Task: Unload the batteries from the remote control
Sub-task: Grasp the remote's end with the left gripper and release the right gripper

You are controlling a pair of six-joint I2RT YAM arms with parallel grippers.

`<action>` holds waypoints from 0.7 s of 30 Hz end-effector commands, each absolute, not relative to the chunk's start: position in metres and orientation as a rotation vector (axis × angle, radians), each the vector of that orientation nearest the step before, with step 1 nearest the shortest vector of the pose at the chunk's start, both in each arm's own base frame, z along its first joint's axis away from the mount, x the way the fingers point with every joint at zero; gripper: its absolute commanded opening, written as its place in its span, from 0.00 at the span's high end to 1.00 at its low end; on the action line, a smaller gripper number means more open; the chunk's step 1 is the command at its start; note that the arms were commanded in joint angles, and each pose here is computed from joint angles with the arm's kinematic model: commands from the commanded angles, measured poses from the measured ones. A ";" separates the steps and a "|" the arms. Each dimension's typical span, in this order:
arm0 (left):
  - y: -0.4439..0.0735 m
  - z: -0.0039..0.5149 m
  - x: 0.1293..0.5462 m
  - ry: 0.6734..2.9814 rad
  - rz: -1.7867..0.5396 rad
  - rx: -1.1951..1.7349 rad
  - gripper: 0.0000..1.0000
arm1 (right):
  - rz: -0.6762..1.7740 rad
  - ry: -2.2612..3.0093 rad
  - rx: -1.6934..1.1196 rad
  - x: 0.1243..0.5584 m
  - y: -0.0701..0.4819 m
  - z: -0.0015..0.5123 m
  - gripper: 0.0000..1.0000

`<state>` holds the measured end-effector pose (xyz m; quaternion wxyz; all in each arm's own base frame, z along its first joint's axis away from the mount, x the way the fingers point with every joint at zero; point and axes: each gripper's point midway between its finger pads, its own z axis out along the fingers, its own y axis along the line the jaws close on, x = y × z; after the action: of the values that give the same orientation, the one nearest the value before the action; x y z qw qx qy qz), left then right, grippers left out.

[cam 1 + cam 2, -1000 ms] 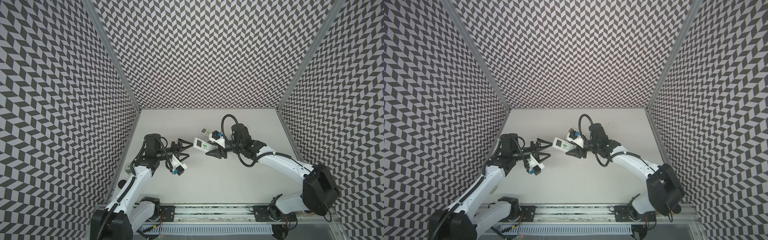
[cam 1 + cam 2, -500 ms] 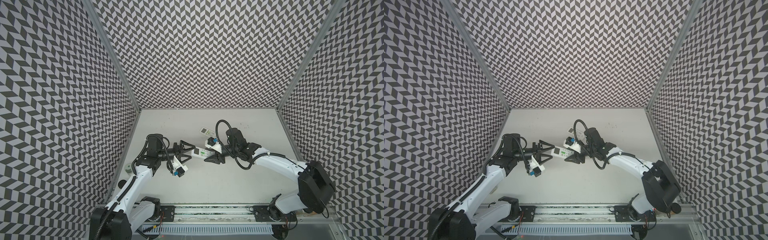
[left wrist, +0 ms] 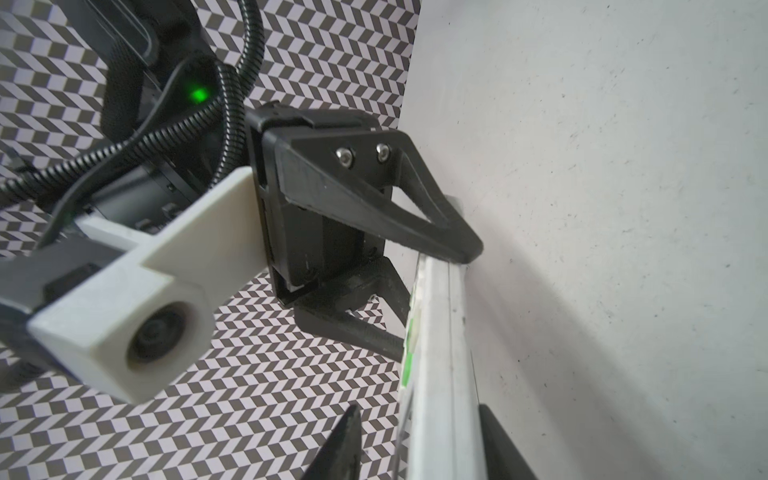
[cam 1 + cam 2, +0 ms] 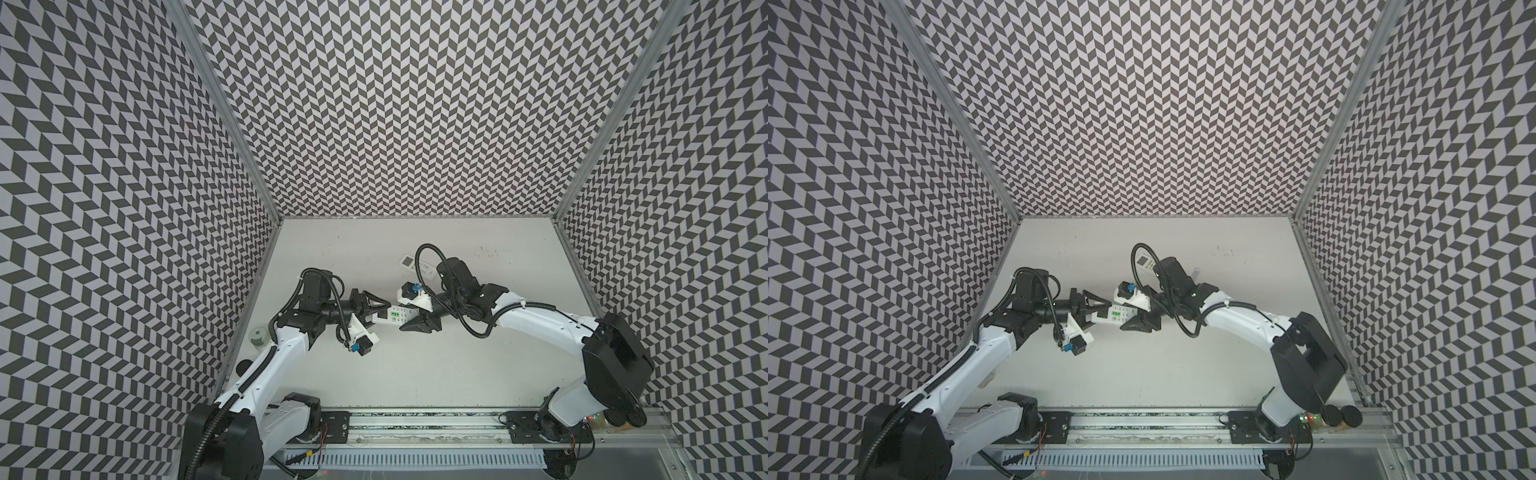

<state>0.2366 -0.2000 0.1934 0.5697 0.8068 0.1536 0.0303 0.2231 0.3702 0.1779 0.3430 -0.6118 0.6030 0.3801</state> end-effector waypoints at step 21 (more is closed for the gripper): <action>-0.201 0.243 0.264 0.332 0.337 1.911 1.00 | 0.699 1.412 -1.163 0.250 0.314 0.253 0.20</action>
<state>0.2511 -0.2049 0.2224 0.5626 0.8108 0.1282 0.0981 0.2330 0.3267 0.2207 0.4826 -0.5383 0.6146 0.3156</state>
